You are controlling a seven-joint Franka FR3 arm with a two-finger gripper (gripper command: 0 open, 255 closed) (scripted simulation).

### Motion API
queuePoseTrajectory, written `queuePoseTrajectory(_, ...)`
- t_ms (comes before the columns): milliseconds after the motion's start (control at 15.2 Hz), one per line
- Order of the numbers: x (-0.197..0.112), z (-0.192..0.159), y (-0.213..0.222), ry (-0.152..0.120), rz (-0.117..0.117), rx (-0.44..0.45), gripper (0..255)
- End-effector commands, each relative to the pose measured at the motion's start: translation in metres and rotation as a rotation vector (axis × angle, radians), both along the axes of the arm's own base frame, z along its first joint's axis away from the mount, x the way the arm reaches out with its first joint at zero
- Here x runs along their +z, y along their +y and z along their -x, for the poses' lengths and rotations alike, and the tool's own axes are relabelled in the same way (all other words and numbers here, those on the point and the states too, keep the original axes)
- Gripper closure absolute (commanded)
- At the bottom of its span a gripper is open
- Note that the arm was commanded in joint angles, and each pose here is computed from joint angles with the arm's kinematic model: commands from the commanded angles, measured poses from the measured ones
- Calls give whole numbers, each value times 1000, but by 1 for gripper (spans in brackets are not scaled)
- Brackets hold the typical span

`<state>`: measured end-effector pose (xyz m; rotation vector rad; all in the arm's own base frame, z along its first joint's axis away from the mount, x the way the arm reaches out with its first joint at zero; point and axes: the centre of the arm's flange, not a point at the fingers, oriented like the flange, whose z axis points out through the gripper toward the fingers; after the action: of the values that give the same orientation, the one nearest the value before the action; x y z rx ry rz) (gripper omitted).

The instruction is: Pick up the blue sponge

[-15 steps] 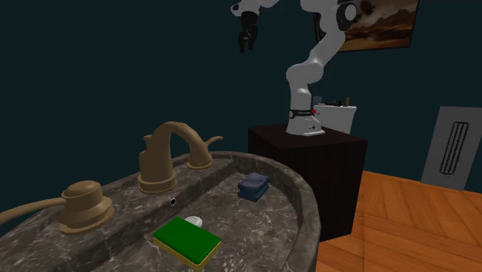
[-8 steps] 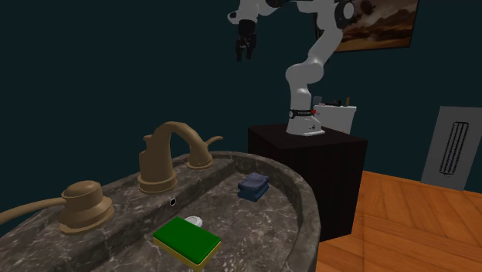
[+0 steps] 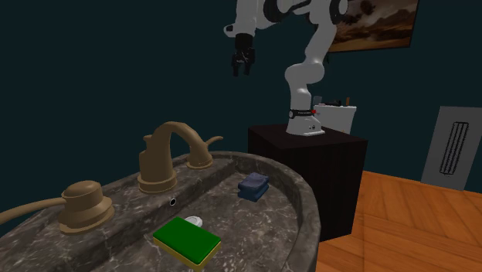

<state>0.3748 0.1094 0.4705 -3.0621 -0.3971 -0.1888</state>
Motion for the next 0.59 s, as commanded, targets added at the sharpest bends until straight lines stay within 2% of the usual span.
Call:
queuePoseTrajectory(0,-18,-7,16,-2,-6,16,0)
queuePoseTrajectory(528,-89,-34,85,-5,-27,83,0)
